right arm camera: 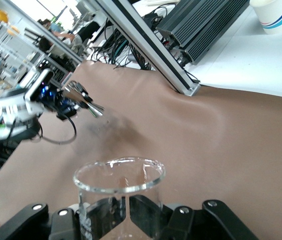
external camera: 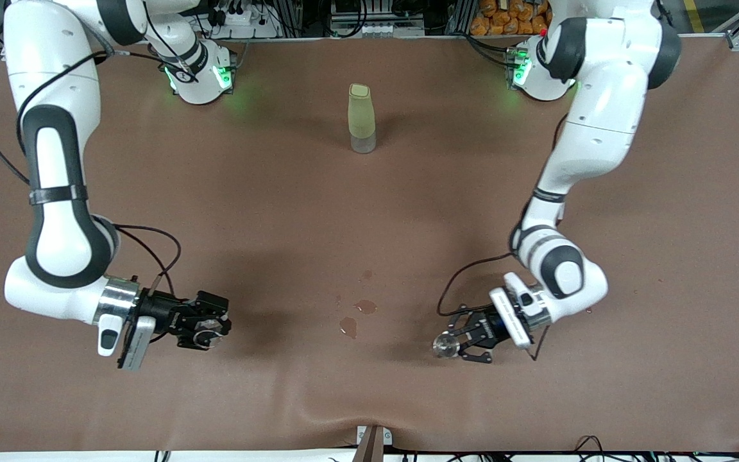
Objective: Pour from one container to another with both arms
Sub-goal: 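Lower the jigger with the left gripper while the right gripper lowers the beaker, then open both grippers and withdraw them from the jigger and beaker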
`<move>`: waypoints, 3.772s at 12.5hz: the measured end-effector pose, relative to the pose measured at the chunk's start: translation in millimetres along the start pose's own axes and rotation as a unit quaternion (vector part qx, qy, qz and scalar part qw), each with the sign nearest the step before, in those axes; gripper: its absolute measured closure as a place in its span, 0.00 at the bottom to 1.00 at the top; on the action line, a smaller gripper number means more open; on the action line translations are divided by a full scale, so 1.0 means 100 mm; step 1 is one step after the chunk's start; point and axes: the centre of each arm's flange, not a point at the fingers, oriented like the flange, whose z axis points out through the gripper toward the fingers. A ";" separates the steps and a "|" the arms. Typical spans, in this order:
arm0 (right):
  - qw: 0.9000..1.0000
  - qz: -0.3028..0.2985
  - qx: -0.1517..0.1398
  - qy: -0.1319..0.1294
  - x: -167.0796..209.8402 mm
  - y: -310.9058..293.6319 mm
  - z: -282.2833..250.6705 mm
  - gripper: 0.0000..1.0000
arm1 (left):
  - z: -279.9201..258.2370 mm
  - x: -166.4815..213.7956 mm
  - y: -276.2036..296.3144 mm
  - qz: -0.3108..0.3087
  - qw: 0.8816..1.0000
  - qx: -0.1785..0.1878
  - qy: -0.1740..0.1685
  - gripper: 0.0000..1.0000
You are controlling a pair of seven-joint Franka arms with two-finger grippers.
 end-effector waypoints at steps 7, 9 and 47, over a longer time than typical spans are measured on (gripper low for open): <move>0.982 -0.168 0.057 0.062 -1.07 1.04 -0.39 0.89 | -1.81 -0.54 0.01 0.006 0.986 -0.167 -0.007 0.79; 0.969 -0.229 0.057 0.080 -1.39 1.27 -0.37 0.89 | -2.45 -0.64 0.06 0.001 0.980 -0.200 -0.015 0.79; 0.999 0.040 -0.017 -0.019 -1.04 1.24 -1.95 0.00 | -5.48 -0.39 -0.31 -0.184 0.917 -0.143 -0.324 0.00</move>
